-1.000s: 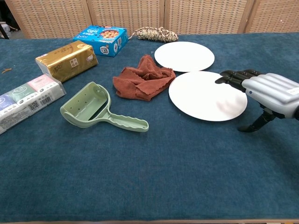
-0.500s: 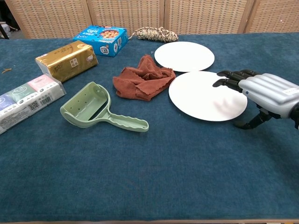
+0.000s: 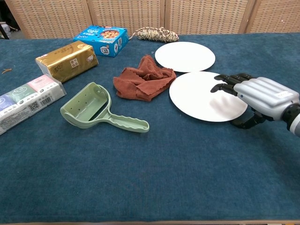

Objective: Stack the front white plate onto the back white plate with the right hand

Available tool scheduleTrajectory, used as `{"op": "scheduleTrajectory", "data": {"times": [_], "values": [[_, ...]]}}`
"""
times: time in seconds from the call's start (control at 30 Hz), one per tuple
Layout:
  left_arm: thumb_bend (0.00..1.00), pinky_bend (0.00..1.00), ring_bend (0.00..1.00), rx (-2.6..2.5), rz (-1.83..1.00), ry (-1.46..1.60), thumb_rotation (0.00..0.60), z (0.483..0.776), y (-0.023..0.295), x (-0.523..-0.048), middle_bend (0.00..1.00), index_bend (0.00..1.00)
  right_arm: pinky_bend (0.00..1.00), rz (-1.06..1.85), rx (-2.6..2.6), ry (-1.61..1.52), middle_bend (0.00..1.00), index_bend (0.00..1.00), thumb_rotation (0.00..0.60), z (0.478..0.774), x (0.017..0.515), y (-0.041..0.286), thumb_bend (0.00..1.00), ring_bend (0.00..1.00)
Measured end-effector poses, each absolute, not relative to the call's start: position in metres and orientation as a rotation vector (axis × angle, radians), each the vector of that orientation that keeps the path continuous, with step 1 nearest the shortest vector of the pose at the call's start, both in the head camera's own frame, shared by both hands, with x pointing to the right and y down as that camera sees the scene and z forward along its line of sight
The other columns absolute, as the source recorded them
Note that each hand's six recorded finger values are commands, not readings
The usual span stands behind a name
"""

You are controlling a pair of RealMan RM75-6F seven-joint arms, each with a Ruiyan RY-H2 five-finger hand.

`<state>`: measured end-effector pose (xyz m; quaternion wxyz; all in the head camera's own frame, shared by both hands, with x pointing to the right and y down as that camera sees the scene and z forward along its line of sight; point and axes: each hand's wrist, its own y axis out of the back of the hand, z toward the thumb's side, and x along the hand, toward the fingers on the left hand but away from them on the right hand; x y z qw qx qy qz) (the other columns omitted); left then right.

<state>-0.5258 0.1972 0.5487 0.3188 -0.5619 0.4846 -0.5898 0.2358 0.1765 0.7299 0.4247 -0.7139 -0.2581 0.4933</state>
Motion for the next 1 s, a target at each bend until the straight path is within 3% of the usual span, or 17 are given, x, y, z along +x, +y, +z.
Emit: {"op": "scheduleTrajectory", "data": {"times": [0.23,0.6,1.0], "values": [[0.01,0.00,0.00,-1.478,-1.553,1.278,0.600,0.549,0.197,-0.527,0.00,0.01,0.00,1.202,-1.794,-0.680,0.00,0.44,0.600,0.733,0.233,0.173,0.34,0.00],[0.01,0.00,0.00,-1.488,-1.555,1.279,0.600,0.549,0.197,-0.527,0.00,0.01,0.00,1.140,-1.787,-0.747,0.00,0.62,0.600,0.728,0.229,0.167,0.35,0.00],[0.01,0.00,0.00,-1.491,-1.552,1.282,0.600,0.549,0.197,-0.527,0.00,0.01,0.00,1.140,-1.794,-0.749,0.00,0.66,0.600,0.728,0.226,0.163,0.55,0.00]]}}
